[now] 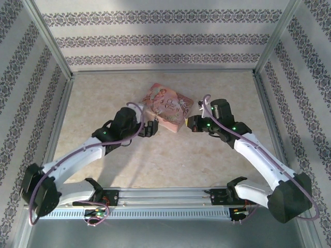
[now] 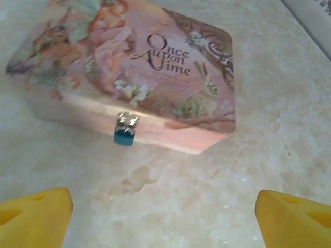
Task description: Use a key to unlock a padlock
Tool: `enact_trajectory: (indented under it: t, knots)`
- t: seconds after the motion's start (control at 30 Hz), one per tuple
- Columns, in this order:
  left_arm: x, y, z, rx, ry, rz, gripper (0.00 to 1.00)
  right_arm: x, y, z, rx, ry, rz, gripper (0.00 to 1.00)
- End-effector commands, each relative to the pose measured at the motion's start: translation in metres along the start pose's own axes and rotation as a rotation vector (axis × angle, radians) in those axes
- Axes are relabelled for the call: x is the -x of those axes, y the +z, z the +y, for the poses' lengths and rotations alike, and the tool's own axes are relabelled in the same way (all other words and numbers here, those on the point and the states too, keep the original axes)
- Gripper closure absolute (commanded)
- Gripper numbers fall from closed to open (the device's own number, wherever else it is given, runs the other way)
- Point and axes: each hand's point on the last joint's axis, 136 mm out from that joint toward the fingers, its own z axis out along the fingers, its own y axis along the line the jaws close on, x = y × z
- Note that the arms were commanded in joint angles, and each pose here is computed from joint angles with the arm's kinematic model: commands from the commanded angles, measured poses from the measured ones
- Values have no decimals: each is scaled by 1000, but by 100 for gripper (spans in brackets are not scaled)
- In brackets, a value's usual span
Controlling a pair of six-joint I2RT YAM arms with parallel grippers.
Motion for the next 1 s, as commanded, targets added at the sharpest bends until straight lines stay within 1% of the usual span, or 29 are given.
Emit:
enact_trajectory:
  t: [0.0,0.2,0.33,0.6,0.7,0.83,0.97]
  knots:
    - [6,-15,13,20,-48,-101,10,18,6,25,88,11,-35,100]
    - [-26,-26,29,15,-52,-158,11,26,28,34,138,70,-14,100]
    - [-35,-28,36,6,-56,-222,11,30,48,39,156,83,10,100]
    - [-41,-13,34,-8,-27,-197,11,36,92,39,166,112,56,100]
    - [-39,-5,32,-19,20,-216,15,40,106,34,154,117,62,100]
    - [-36,5,28,-36,66,-209,15,42,125,21,127,136,76,100]
    - [-34,14,24,-52,93,-178,14,38,137,6,95,164,90,100]
